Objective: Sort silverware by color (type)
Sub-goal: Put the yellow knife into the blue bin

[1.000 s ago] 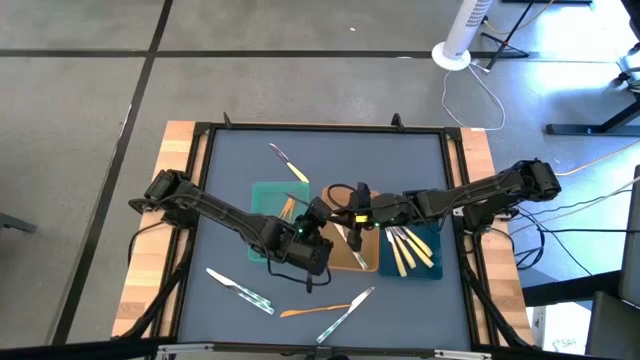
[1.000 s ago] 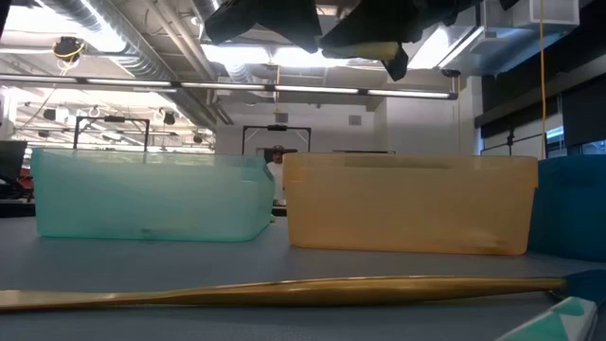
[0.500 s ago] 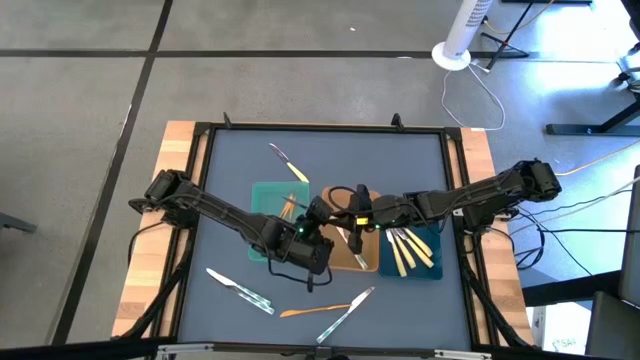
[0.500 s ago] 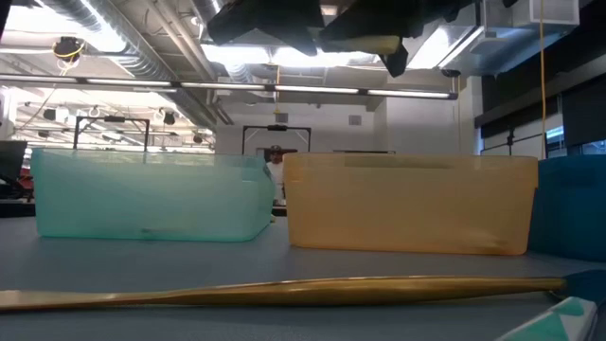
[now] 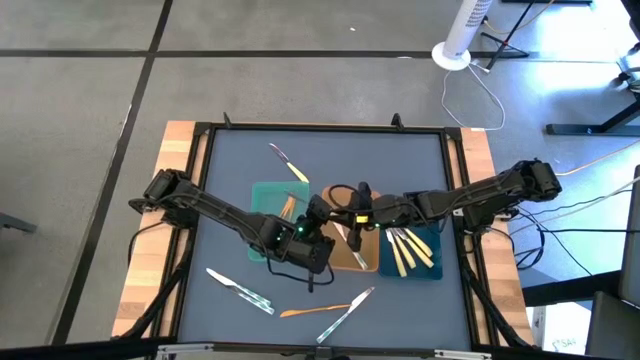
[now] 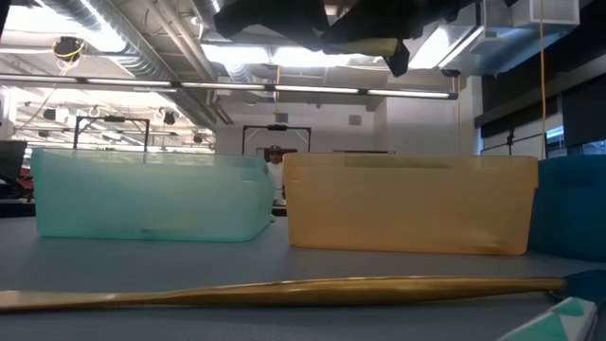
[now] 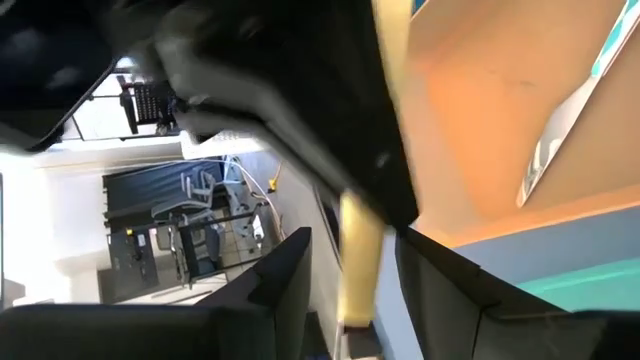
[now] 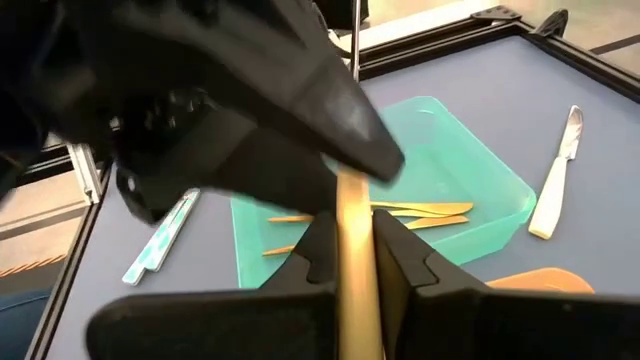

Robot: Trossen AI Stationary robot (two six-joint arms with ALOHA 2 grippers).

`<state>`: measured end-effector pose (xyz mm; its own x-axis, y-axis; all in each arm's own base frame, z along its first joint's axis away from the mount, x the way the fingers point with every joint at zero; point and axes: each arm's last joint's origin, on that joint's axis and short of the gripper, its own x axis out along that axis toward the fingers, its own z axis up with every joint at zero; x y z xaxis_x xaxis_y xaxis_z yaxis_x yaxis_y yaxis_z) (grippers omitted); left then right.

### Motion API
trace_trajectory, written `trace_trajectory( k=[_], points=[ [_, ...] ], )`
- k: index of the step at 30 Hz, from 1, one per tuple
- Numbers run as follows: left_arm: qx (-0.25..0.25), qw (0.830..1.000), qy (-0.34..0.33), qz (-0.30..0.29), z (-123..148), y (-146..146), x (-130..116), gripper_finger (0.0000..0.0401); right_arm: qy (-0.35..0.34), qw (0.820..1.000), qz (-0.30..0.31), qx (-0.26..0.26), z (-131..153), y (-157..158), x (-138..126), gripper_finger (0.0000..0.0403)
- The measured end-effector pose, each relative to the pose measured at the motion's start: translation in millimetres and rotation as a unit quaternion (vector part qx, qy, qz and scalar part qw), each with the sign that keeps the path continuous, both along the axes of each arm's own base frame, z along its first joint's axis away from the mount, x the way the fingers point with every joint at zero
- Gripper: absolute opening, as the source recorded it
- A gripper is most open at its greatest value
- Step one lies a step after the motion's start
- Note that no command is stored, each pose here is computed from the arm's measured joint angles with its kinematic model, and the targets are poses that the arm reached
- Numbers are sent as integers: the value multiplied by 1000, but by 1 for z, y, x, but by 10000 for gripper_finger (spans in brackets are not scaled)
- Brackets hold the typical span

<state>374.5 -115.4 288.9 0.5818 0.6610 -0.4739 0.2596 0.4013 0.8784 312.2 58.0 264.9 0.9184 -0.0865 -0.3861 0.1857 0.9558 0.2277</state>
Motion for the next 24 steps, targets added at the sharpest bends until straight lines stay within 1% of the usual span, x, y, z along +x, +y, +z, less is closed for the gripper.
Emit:
trace_trajectory(
  k=[3, 7, 9, 14, 18, 22, 24],
  points=[
    [-12, 1000, -20, 3, 11, 0, -6, 141, -1, 1000, -2, -1, 3, -1, -3, 14],
    [-40, 998, -48, 9, 27, 2, -17, 141, 8, 999, -28, -14, 8, -4, -10, 15],
    [-51, 997, -59, 13, 36, 4, -25, 141, 7, 999, -43, -21, 13, -6, -15, 15],
    [-85, 992, -88, 37, 58, 14, -47, 141, 3, 998, -55, -25, 26, -10, -29, 15],
    [-127, 984, -107, 64, 77, 26, -72, 141, -11, 998, -62, -23, 38, -13, -41, 15],
    [-174, 972, -128, 92, 96, 39, -102, 141, -26, 998, -63, -18, 49, -15, -52, 15],
    [-193, 965, -144, 101, 101, 45, -118, 141, -33, 997, -64, -15, 54, -16, -58, 15]
  ],
)
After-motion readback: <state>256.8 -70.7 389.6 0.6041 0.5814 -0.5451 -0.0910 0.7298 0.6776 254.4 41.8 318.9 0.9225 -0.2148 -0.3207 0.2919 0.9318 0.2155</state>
